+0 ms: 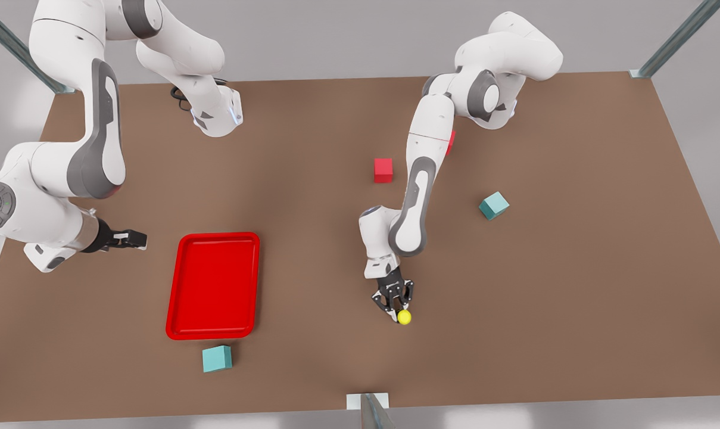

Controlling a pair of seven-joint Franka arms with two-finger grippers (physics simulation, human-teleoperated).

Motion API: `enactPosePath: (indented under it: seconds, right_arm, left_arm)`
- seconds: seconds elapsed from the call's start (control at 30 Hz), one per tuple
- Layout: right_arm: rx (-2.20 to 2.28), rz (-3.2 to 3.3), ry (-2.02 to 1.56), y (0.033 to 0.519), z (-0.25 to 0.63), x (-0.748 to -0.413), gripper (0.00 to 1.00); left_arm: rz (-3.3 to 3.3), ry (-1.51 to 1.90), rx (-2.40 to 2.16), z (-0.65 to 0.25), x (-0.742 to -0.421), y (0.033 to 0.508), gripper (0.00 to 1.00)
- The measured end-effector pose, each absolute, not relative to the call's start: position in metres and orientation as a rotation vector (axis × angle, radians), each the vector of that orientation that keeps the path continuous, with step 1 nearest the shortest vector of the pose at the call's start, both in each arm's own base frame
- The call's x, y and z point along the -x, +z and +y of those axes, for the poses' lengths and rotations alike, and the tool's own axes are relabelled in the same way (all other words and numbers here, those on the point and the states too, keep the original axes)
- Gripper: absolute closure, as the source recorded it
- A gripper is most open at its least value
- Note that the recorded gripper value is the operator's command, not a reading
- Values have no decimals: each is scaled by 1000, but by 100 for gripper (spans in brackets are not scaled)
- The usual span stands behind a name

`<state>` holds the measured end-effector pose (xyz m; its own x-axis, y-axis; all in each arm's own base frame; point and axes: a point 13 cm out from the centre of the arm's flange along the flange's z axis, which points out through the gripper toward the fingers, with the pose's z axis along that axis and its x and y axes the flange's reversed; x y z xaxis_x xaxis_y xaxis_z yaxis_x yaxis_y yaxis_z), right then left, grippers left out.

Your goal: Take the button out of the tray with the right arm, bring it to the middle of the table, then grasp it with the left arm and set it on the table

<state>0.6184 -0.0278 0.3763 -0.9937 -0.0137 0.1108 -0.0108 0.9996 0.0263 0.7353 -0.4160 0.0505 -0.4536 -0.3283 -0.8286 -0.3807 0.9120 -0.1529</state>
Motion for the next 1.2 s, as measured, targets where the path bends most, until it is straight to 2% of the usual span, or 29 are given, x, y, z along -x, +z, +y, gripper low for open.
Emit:
enactPosePath:
  seconds: [0.4, 0.43, 0.47, 0.5, 0.53, 0.77, 0.97, 1.2]
  right_arm:
    - [-22, -3026, -39, 375, -27, -618, 0]
    - [-23, -3026, -39, 375, -27, -618, 0]
    - [-23, -3026, -39, 375, -27, -618, 0]
    - [-23, -3026, -39, 375, -27, -618, 0]
    - [-23, -3026, -39, 375, -27, -618, 0]
    - [-26, -3017, -41, 369, -26, -618, 0]
    - [-35, -3016, -42, 369, -23, -619, 0]
    - [-36, -3008, -43, 365, -22, -618, 0]
  left_arm:
    - [2053, 65, 519, -417, -730, 42, 61]
    - [2051, 64, 521, -417, -730, 41, 56]
    - [2049, 63, 521, -417, -730, 41, 42]
    - [2047, 62, 521, -417, -730, 41, 17]
    - [2044, 61, 522, -417, -730, 42, 1]
    - [2024, 34, 546, -422, -732, 53, 0]
    - [2006, -10, 581, -435, -731, 86, 0]
    - [2032, -104, 824, -382, -743, 191, 0]
